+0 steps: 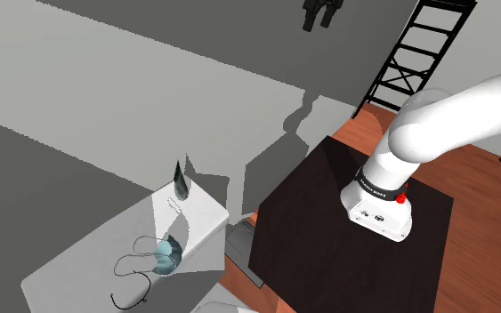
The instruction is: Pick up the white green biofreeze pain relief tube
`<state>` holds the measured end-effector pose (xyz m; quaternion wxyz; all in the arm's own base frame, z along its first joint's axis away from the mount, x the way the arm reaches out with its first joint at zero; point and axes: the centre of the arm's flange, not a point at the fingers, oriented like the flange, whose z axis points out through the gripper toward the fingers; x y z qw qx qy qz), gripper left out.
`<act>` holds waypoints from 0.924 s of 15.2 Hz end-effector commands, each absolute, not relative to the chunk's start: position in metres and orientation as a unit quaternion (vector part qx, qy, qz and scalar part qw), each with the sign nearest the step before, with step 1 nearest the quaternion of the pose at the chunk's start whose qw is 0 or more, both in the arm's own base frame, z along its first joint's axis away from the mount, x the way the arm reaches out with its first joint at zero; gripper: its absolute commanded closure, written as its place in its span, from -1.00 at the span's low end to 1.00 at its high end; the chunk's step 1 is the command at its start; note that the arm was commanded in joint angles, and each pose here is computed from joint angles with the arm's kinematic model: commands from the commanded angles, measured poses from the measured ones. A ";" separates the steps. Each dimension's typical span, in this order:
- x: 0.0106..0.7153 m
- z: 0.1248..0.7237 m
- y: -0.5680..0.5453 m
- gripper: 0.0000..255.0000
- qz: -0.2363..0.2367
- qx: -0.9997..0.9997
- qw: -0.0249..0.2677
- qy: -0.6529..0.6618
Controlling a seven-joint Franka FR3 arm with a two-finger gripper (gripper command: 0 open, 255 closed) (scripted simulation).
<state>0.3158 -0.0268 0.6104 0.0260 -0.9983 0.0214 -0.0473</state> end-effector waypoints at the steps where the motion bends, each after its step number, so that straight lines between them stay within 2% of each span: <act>1: 0.316 0.610 -0.027 -1.00 -0.047 -0.998 0.026 0.021; 14: 0.358 0.500 0.095 -1.00 0.011 -0.988 0.046 0.150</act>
